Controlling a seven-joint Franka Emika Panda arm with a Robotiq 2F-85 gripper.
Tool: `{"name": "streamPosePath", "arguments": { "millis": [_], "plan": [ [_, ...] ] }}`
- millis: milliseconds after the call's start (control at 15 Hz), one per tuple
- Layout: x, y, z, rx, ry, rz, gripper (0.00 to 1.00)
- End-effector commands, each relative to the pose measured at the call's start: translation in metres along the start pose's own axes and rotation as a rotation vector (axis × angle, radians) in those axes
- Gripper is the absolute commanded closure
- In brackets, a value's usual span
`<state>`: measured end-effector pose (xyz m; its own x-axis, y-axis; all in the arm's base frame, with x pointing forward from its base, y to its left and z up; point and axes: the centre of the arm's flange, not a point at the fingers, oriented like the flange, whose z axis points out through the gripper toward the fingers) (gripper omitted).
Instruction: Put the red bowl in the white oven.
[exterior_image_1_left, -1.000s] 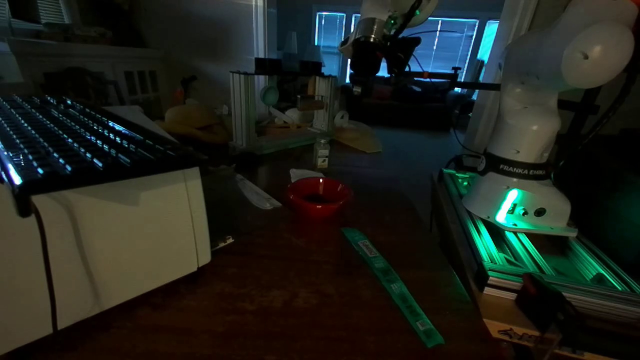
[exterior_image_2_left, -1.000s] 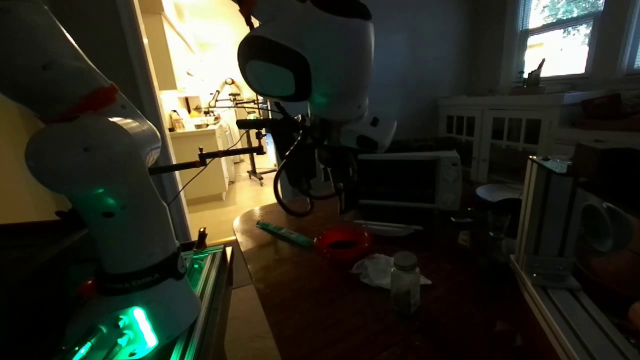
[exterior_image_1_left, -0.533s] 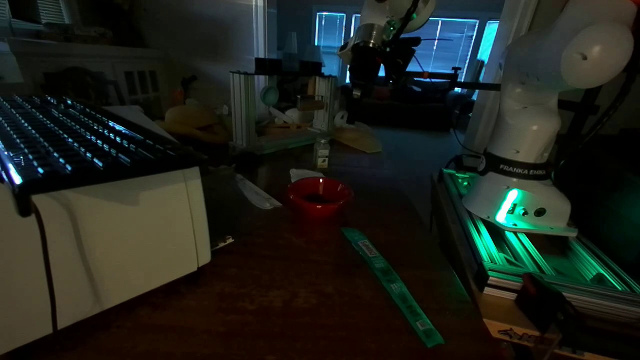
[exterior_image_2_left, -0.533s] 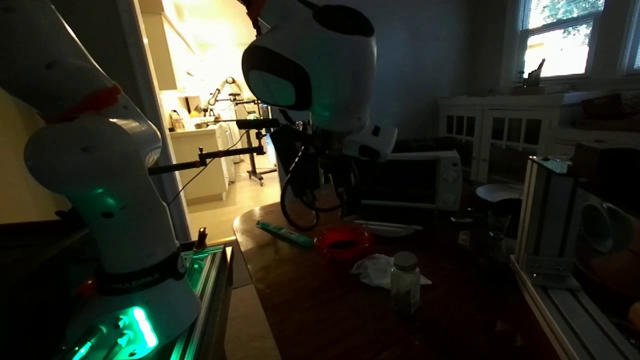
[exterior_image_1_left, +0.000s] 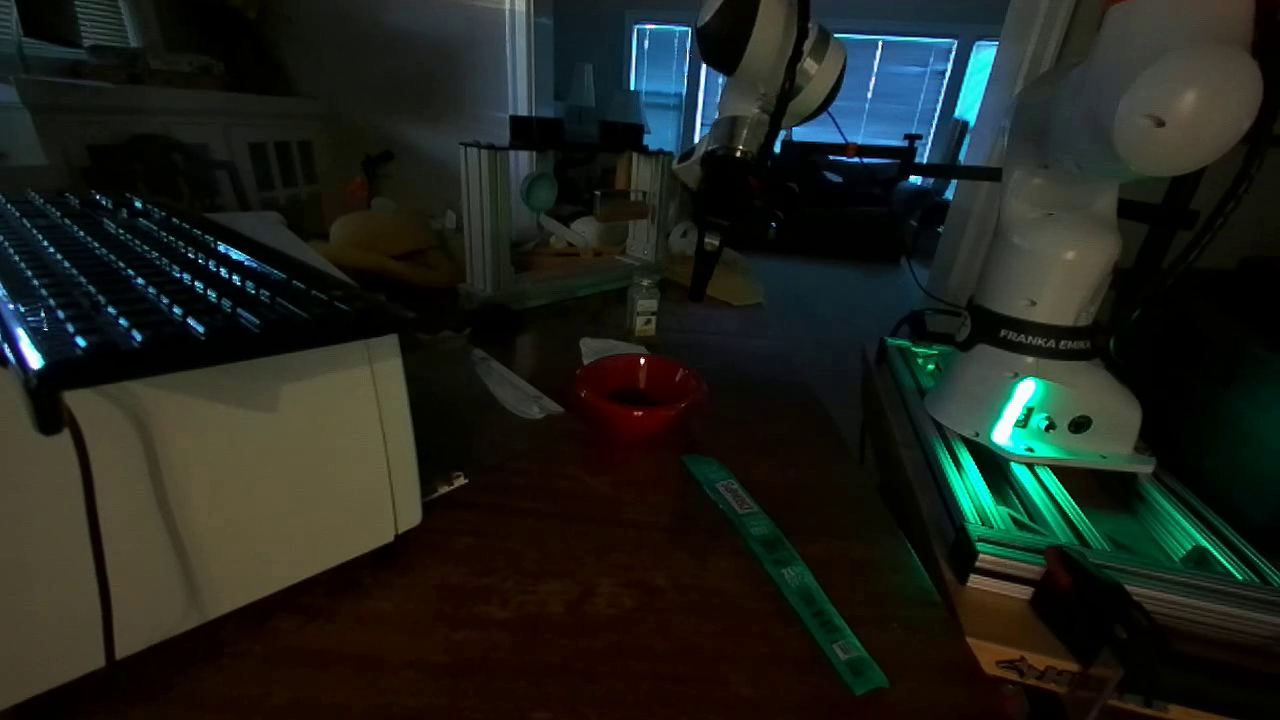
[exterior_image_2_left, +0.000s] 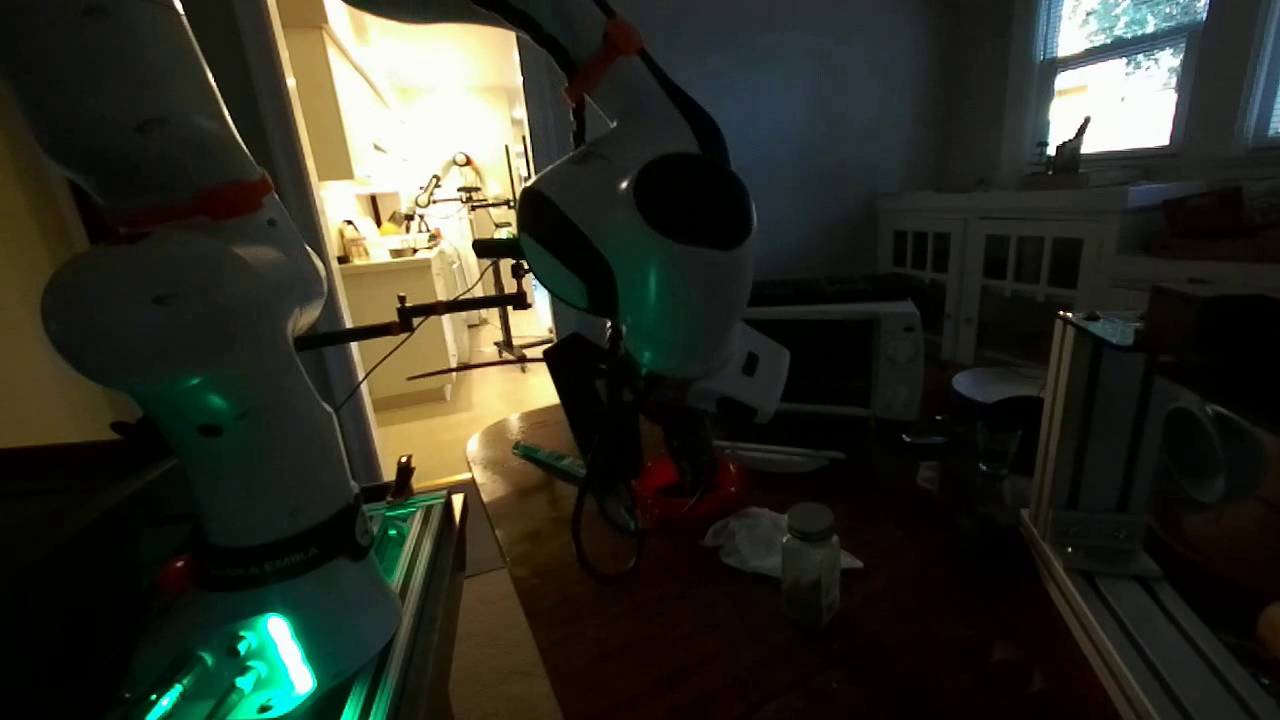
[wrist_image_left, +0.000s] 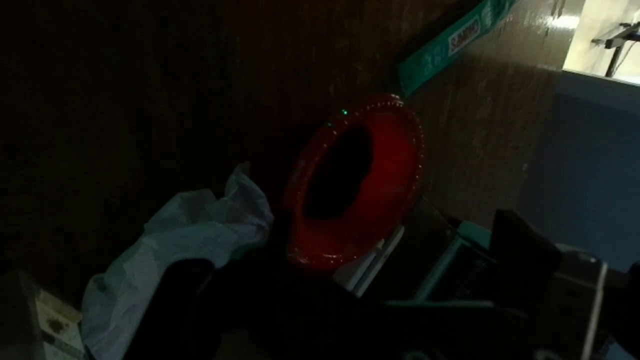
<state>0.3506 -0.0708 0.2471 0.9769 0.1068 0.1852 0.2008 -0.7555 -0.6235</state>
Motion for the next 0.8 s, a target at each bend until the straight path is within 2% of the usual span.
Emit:
{"name": "streamPosePath", "arguments": {
  "millis": [0,133,200,467,733],
  "plan": [
    [0.0,0.035,0.032,0.034,0.024,0.018,0.0],
    [-0.006,0.048,0.04,0.07,0.061,0.031,0.0],
    [-0.01,0.024,0.024,0.039,0.035,0.026,0.0],
    [-0.01,0.027,0.027,0.04,0.031,0.023,0.0],
    [-0.005,0.042,0.045,0.096,0.123,0.033,0.0]
  ]
}}
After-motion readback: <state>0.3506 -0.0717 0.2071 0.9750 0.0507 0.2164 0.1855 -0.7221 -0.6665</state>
